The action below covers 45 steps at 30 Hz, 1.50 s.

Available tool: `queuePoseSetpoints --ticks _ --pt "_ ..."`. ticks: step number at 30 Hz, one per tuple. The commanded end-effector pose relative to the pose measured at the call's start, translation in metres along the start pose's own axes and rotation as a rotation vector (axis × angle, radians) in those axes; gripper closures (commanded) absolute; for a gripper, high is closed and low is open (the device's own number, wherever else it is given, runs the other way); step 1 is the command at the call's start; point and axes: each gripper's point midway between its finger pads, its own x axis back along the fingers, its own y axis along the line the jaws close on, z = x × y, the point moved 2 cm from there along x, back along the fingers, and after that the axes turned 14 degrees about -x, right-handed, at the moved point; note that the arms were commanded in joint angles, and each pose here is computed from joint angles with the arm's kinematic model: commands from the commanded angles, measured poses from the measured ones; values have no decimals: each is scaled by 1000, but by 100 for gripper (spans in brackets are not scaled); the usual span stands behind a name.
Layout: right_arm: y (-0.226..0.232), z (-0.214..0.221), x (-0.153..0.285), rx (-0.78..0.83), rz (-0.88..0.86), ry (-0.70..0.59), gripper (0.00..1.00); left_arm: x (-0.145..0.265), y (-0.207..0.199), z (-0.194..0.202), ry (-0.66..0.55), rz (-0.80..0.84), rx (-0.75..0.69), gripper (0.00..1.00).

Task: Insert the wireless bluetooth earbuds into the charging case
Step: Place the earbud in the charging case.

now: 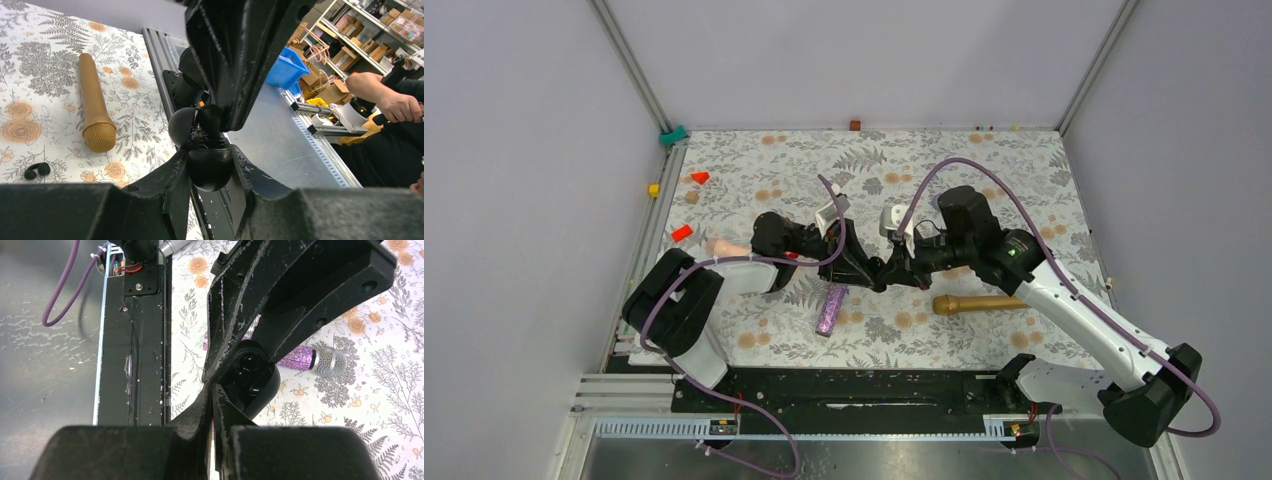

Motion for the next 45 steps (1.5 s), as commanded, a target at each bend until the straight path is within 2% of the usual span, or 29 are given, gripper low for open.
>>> queuePoseSetpoints --ticks 1,6,9,16,19,22,27,34,40,45 --pt "2 -22 15 47 38 -84 95 -3 10 -10 -31 -15 -41 96" --pt "8 -30 25 65 52 -115 94 -2 18 -9 -42 -42 -23 96" --pt "-9 -24 22 53 129 -86 94 1 26 -9 -49 -76 -9 96" --pt "-28 -13 10 -8 162 -16 93 6 36 -2 -53 -122 27 96" --pt "-34 -13 16 6 213 -7 86 10 39 -3 -65 -134 27 96" --pt "-37 -12 20 10 250 -3 75 12 39 -5 -77 -135 29 96" --pt "-36 -12 21 5 253 -4 66 13 40 -4 -77 -139 29 97" --pt "-37 -12 23 -6 269 -3 63 14 40 -6 -81 -144 18 97" --pt "-41 -8 20 -17 276 16 54 15 40 -8 -83 -147 12 97" --pt "-47 -8 19 -19 310 18 52 16 39 -9 -84 -149 11 97"
